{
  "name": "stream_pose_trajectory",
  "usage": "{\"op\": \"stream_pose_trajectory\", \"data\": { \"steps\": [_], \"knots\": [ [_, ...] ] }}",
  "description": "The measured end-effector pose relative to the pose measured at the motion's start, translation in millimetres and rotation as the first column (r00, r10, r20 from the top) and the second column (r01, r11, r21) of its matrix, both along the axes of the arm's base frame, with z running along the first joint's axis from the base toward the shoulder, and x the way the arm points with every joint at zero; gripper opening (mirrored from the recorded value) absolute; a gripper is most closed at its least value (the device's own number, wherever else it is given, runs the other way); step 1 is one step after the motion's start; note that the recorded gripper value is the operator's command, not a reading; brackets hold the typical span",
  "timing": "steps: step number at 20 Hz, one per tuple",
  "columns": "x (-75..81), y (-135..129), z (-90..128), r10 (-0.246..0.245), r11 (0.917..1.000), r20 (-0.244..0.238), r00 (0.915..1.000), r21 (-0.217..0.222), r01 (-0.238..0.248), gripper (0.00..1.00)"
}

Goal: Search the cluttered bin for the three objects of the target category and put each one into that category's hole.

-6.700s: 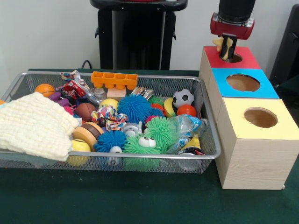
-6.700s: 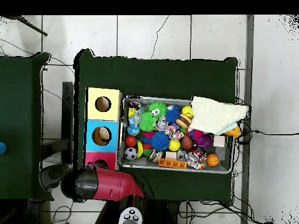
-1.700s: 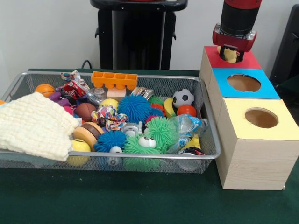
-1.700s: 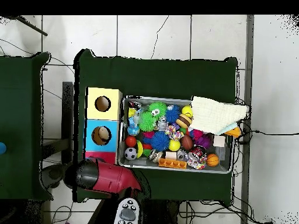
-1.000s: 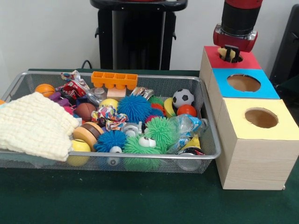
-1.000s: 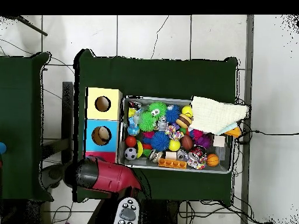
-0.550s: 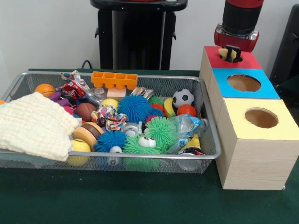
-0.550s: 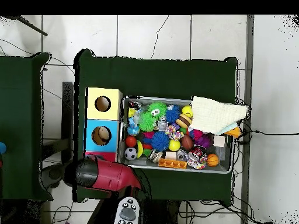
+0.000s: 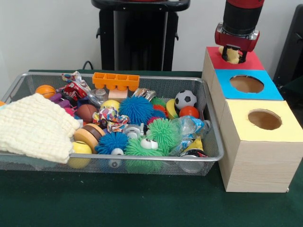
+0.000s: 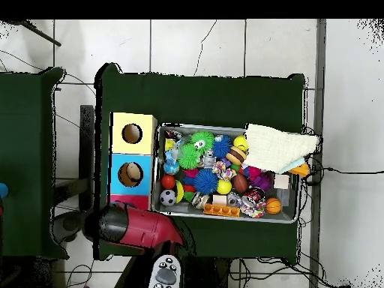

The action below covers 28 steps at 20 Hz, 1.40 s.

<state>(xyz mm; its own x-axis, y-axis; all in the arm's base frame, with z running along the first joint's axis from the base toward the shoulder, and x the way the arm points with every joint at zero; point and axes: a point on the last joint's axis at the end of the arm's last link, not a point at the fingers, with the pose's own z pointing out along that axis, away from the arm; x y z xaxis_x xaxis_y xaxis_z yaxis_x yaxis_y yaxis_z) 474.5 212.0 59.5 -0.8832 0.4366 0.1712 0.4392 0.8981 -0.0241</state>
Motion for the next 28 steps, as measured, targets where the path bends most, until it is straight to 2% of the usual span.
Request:
{"op": "stream_pose_trajectory", "data": {
  "steps": [21, 22, 28],
  "knots": [
    [0.6, 0, 2, 0.000, 1.0000, 0.000, 1.0000, 0.003, 0.000, 1.00],
    [3.2, 0, 4, -0.002, 1.0000, 0.007, 1.0000, 0.005, 0.002, 0.00],
    [11.2, -1, 13, -0.005, 1.0000, 0.030, 0.9995, 0.009, 0.005, 0.00]
  ]
}}
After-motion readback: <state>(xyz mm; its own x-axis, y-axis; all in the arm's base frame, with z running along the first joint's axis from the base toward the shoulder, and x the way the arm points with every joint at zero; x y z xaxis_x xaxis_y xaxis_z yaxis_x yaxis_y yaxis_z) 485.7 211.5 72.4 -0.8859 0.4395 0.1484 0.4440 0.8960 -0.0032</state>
